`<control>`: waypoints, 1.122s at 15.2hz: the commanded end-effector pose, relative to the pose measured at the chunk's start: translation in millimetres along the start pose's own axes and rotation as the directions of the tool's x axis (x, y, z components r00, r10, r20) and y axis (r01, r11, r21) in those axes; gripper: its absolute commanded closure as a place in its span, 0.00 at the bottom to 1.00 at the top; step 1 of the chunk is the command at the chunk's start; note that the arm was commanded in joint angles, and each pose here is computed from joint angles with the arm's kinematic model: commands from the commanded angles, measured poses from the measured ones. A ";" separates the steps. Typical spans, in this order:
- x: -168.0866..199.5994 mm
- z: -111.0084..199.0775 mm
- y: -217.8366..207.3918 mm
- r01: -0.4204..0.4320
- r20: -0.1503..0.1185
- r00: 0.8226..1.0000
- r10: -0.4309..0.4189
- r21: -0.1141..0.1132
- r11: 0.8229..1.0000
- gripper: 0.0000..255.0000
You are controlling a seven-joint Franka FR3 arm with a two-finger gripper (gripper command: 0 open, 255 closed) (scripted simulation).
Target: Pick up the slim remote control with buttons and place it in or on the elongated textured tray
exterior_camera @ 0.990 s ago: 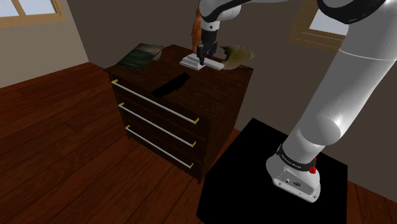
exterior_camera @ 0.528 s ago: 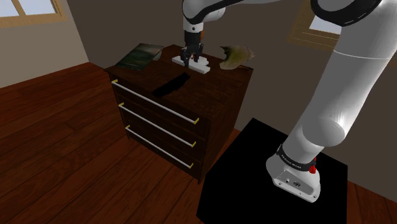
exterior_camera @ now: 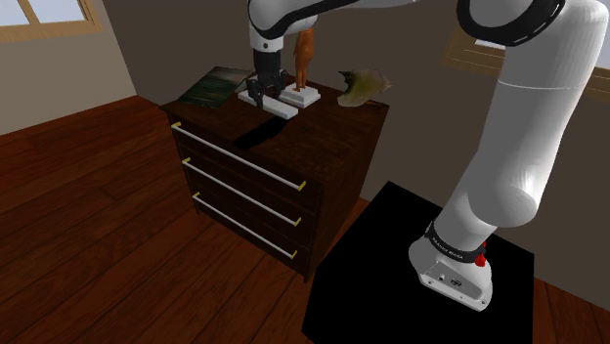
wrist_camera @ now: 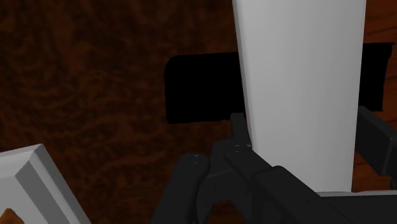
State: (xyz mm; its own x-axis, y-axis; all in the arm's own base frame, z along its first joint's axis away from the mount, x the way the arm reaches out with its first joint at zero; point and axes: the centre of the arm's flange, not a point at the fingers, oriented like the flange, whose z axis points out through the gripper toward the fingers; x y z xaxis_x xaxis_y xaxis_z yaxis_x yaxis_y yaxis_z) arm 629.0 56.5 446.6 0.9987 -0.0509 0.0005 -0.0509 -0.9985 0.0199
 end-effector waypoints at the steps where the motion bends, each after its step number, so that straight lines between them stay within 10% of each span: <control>1: 0.8 8.1 -6.8 -0.001 -0.001 1.000 0.001 0.000 1.000 1.00; 17: 0.8 68.4 -8.0 -0.001 -0.001 1.000 0.001 0.000 1.000 1.00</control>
State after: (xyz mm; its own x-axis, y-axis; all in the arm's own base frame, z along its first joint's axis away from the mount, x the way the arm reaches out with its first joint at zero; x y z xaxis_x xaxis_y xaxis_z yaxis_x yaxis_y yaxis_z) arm 630.1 63.0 377.9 0.9986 -0.0523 0.0006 -0.0523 -0.9984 0.0202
